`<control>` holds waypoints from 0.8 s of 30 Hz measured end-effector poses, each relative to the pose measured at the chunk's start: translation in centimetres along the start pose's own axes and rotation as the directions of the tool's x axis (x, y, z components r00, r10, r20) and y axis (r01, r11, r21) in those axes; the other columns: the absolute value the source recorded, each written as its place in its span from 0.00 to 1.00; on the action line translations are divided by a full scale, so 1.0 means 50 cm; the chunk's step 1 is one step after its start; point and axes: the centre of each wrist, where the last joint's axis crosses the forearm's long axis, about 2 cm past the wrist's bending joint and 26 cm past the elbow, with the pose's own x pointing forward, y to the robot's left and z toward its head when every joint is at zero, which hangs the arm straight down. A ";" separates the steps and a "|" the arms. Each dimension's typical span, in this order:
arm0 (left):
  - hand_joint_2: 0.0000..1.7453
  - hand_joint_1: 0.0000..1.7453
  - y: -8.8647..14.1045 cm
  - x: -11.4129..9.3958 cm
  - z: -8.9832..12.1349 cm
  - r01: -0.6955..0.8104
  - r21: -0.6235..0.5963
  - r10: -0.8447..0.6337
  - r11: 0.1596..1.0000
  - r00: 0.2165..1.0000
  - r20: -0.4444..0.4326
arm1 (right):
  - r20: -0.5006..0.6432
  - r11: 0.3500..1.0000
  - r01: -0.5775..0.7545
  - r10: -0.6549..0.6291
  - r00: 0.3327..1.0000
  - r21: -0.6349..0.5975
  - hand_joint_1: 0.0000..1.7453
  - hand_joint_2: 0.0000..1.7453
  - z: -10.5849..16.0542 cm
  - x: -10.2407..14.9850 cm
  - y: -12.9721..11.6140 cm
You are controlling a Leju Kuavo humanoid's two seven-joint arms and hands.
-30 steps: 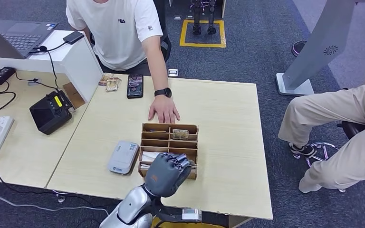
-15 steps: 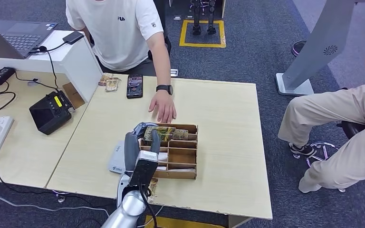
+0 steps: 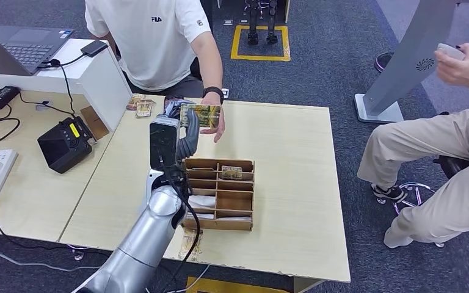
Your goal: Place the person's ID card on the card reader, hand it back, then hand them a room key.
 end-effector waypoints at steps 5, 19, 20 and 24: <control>1.00 1.00 0.010 -0.017 -0.050 0.114 0.035 -0.114 0.993 0.993 0.002 | 0.009 1.000 -0.005 0.005 1.000 0.003 0.00 1.00 0.000 0.002 0.000; 1.00 1.00 0.057 -0.053 -0.119 0.493 0.050 -0.495 0.869 0.868 0.042 | 0.017 1.000 0.013 -0.013 1.000 0.023 0.00 1.00 0.000 0.016 0.010; 1.00 1.00 0.062 -0.055 -0.121 0.511 0.053 -0.513 0.858 0.857 0.041 | 0.015 1.000 0.013 -0.014 1.000 0.025 0.00 1.00 0.000 0.017 0.011; 1.00 1.00 0.082 -0.068 -0.123 0.556 0.071 -0.559 0.828 0.828 0.031 | 0.012 0.999 0.020 -0.021 1.000 0.029 0.00 1.00 0.001 0.019 0.013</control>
